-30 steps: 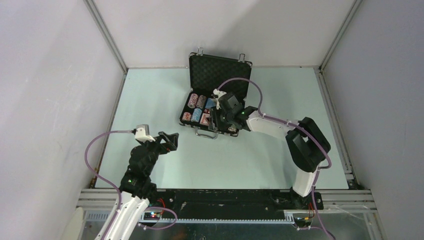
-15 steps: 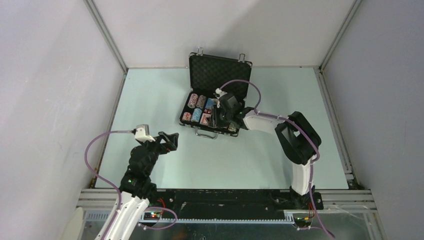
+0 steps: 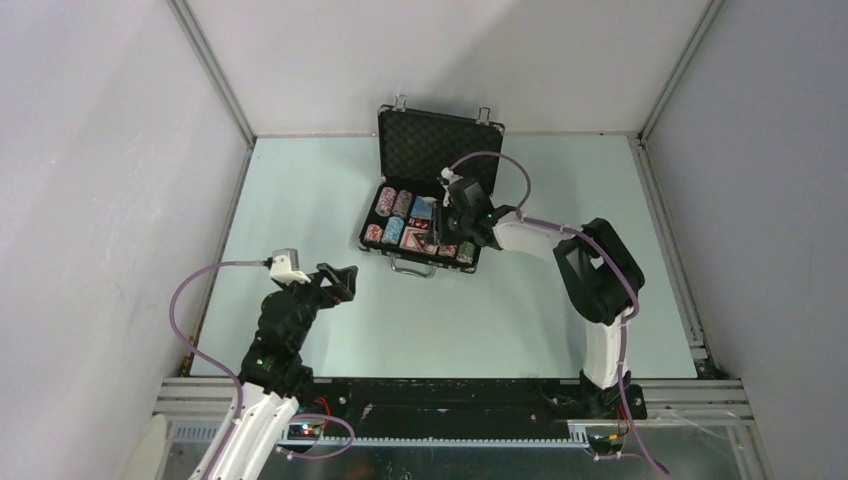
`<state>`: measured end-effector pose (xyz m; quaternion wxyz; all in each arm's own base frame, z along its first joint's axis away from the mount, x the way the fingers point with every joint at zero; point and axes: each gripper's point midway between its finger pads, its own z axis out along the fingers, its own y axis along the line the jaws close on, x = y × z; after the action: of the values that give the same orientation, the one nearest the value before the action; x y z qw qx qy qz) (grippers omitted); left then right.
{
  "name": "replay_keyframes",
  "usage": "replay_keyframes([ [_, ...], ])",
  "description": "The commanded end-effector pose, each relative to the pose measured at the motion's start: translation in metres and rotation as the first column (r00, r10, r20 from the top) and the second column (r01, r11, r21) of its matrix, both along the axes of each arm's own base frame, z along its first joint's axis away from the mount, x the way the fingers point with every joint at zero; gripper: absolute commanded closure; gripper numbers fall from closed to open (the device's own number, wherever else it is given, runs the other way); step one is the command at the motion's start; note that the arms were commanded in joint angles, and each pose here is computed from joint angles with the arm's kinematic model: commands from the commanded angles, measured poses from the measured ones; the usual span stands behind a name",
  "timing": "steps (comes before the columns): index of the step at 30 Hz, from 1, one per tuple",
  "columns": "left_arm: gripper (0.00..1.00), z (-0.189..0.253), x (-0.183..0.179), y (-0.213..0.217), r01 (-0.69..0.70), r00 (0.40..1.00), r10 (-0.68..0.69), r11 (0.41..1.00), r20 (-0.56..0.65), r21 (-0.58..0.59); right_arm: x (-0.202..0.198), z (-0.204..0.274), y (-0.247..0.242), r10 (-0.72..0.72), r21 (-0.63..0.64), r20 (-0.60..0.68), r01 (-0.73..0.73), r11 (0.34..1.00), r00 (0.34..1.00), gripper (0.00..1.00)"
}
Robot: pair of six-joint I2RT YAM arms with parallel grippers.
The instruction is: Pack up texas hold em set
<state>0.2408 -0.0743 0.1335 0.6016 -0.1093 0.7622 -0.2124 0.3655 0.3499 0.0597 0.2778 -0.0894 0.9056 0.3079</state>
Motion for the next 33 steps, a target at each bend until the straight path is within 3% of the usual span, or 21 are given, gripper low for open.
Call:
replay_keyframes([
  [1,0.0,0.009,0.003,0.001,-0.003,0.999,0.003,1.0,0.041,0.006,0.012,0.067,-0.015,0.015,0.016,0.13,-0.018,1.0,0.991,0.65],
  [11,0.0,0.009,0.003,0.001,0.0,0.999,0.0,1.0,0.043,0.004,0.048,0.128,-0.11,-0.129,0.005,0.27,0.133,0.991,0.954,0.65],
  [20,0.0,0.009,0.004,0.001,-0.001,0.999,0.001,1.0,0.044,0.002,0.103,0.15,-0.177,-0.327,0.138,0.31,0.298,0.945,0.893,0.66],
  [26,0.0,0.008,0.004,0.0,0.0,0.999,0.0,1.0,0.045,0.0,0.15,0.158,-0.192,-0.39,0.229,0.317,0.329,0.916,0.865,0.65],
  [29,0.0,0.008,0.004,0.0,0.002,0.999,-0.002,1.0,0.047,0.001,0.175,0.14,-0.187,-0.376,0.245,0.257,0.317,0.916,0.89,0.64],
  [33,0.0,0.009,0.004,0.0,0.004,0.999,-0.004,1.0,0.049,0.001,0.211,0.154,-0.167,-0.313,0.29,0.249,0.237,0.927,0.917,0.53],
])
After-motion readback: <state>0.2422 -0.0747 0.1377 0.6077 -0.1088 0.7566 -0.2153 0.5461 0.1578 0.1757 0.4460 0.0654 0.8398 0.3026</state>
